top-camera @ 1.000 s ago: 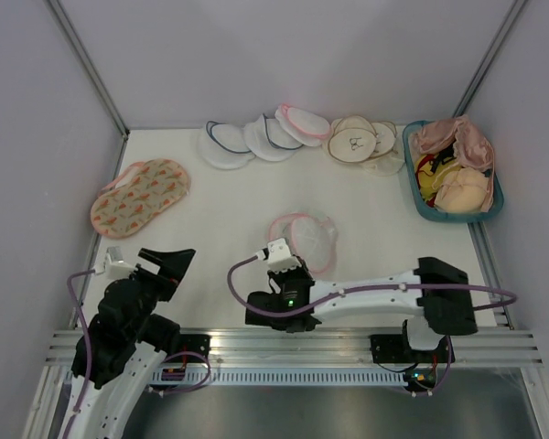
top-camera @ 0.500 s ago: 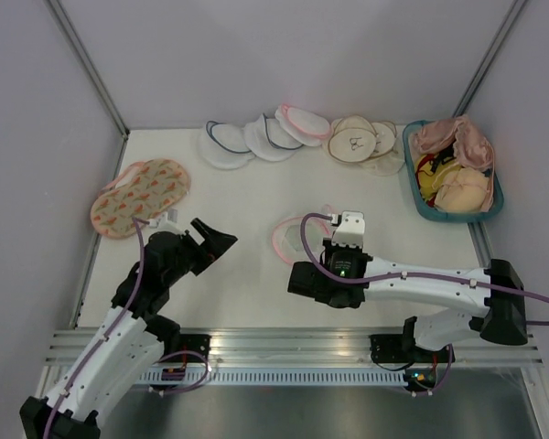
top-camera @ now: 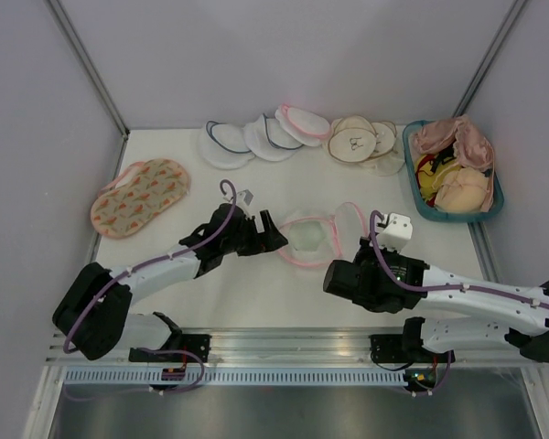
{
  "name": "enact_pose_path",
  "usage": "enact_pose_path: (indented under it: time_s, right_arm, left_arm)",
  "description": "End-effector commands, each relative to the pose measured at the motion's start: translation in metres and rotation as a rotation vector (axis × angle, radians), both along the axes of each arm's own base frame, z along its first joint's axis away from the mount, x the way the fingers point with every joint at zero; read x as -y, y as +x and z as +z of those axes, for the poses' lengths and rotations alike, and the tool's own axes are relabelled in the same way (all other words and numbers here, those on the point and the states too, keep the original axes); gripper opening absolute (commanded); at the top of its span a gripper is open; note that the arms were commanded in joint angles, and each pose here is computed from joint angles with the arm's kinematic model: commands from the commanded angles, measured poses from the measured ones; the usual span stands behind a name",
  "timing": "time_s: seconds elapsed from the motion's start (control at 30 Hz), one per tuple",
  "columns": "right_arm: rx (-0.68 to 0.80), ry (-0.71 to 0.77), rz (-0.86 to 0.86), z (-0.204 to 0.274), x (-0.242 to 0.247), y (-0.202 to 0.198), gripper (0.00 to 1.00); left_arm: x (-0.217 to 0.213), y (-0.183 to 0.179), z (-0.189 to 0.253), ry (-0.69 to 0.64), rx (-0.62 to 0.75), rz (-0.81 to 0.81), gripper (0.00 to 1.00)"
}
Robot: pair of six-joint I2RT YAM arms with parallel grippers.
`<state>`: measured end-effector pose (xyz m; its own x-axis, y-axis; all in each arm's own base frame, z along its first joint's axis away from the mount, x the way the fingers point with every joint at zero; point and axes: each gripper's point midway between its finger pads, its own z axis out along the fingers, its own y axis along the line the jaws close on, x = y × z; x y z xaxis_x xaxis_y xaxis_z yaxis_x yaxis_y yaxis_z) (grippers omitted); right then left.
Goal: Unzip the laundry bag and remove the bra
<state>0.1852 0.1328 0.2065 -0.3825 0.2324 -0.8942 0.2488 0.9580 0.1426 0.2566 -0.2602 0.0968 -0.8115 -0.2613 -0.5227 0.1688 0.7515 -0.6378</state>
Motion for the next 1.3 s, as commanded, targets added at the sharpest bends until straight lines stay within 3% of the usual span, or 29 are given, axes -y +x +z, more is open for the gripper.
enact_pose_path:
  time_s: [0.0,0.37,0.43,0.47,0.53,0.57,0.6,0.87,1.07,1.23,1.27]
  right_arm:
    - [0.009,0.001,0.000,0.000,-0.001,0.002,0.00]
    - [0.019,0.060,0.013,0.007,0.002,0.000,0.00]
    - [0.020,0.065,0.017,0.007,0.002,0.000,0.01]
    - [0.019,0.066,0.017,0.008,0.003,-0.001,0.00]
    - [0.023,0.070,0.010,0.010,0.005,0.000,0.00]
    - [0.020,0.061,0.007,0.010,0.008,-0.001,0.01]
    - [0.020,0.055,0.004,0.011,0.010,-0.001,0.00]
    - [-0.026,-0.142,-0.137,0.004,0.052,0.007,0.00]
    - [-0.059,-0.302,-0.256,-0.008,0.081,0.021,0.00]
    - [-0.096,-0.385,-0.261,-0.011,0.083,0.034,0.00]
    - [-0.079,-0.337,-0.261,-0.013,0.075,0.042,0.01]
  left_arm:
    - [0.010,0.032,0.017,0.051,0.184,-0.001,0.96]
    - [0.012,0.058,-0.020,0.214,0.254,0.069,0.83]
    - [0.017,0.057,-0.023,0.211,0.256,0.063,0.67]
    - [0.019,0.058,-0.022,0.202,0.260,0.068,0.48]
    - [0.020,0.058,-0.017,0.197,0.273,0.075,0.29]
    - [0.019,0.057,-0.015,0.196,0.274,0.081,0.10]
    - [0.016,0.059,-0.008,0.192,0.287,0.101,0.02]
    - [0.002,0.048,0.044,0.156,0.354,0.122,0.02]
    - [-0.027,0.014,0.074,0.164,0.342,0.107,0.02]
    - [-0.037,-0.010,0.085,0.146,0.318,0.064,0.02]
    - [-0.039,-0.014,0.081,0.155,0.302,0.050,0.02]
